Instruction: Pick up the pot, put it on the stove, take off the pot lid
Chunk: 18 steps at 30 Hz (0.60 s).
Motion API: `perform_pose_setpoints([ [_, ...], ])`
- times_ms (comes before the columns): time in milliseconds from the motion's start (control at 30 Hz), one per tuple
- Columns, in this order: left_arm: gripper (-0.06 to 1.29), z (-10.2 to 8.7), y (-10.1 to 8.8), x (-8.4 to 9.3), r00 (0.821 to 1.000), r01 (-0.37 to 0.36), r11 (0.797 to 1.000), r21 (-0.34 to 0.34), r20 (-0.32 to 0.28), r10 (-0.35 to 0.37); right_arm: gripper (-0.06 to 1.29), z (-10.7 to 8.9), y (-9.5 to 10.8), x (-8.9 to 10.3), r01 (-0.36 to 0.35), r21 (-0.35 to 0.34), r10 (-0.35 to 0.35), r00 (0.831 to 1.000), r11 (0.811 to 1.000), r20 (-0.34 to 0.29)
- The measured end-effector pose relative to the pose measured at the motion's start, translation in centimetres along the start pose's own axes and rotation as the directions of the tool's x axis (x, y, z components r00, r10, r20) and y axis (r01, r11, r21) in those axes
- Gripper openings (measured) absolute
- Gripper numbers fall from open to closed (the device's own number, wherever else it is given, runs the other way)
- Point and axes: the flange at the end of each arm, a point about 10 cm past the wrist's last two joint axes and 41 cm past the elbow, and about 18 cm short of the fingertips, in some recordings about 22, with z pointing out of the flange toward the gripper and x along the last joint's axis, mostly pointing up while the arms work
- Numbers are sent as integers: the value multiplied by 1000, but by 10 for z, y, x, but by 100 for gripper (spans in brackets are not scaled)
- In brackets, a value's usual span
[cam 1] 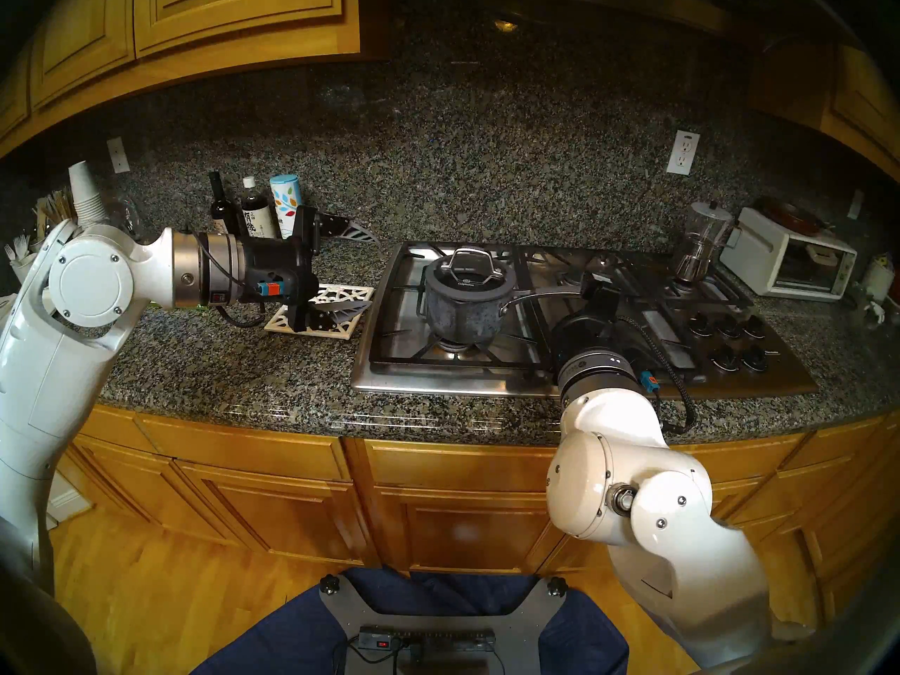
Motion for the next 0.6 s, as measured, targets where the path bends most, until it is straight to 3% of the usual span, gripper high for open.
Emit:
perform_pose_setpoints([
  [367, 123, 16, -4, 10, 999, 30, 1000, 3, -28, -30, 123, 0, 0, 0, 0, -1, 0, 1000, 1000, 1],
  [600, 123, 36, -5, 13, 998, 63, 998, -5, 12, -63, 123, 0, 0, 0, 0, -1, 0, 1000, 1000, 1],
])
